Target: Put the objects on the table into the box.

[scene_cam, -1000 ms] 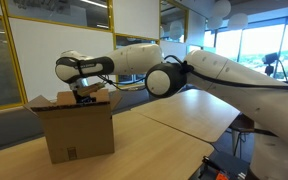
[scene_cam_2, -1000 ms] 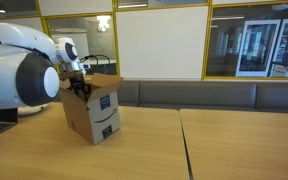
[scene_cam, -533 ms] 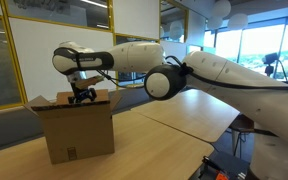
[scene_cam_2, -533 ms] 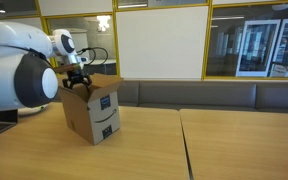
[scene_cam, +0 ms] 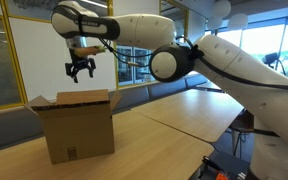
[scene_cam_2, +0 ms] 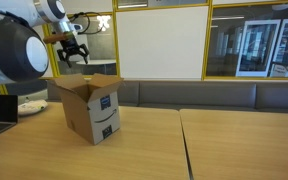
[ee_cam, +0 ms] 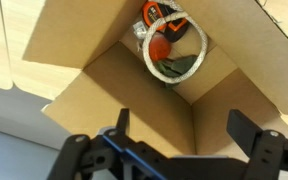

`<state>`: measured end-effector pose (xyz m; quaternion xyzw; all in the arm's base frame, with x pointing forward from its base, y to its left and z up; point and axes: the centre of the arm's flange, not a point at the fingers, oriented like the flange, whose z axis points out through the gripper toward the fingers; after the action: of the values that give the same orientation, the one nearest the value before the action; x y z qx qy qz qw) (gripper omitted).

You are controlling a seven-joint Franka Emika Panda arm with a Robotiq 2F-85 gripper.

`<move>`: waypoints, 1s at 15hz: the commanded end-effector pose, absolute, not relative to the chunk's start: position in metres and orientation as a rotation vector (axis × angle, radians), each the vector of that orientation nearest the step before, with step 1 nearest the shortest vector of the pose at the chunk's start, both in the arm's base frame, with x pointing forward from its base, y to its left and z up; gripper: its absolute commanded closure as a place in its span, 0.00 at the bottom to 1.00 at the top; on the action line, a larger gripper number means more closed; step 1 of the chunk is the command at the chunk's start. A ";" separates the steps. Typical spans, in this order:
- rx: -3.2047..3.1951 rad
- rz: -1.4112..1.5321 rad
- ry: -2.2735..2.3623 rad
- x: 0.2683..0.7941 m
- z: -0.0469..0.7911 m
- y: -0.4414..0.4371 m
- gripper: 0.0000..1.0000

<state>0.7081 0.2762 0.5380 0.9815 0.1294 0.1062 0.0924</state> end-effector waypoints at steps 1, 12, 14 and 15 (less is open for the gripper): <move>2.895 0.410 0.299 0.671 0.605 0.235 0.00; 2.930 0.393 0.054 0.600 0.668 0.110 0.00; 2.949 0.345 0.040 0.601 0.664 0.097 0.00; 2.959 0.317 0.031 0.602 0.660 0.091 0.00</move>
<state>0.6574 0.1208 0.7005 0.9874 0.0111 0.1237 0.0984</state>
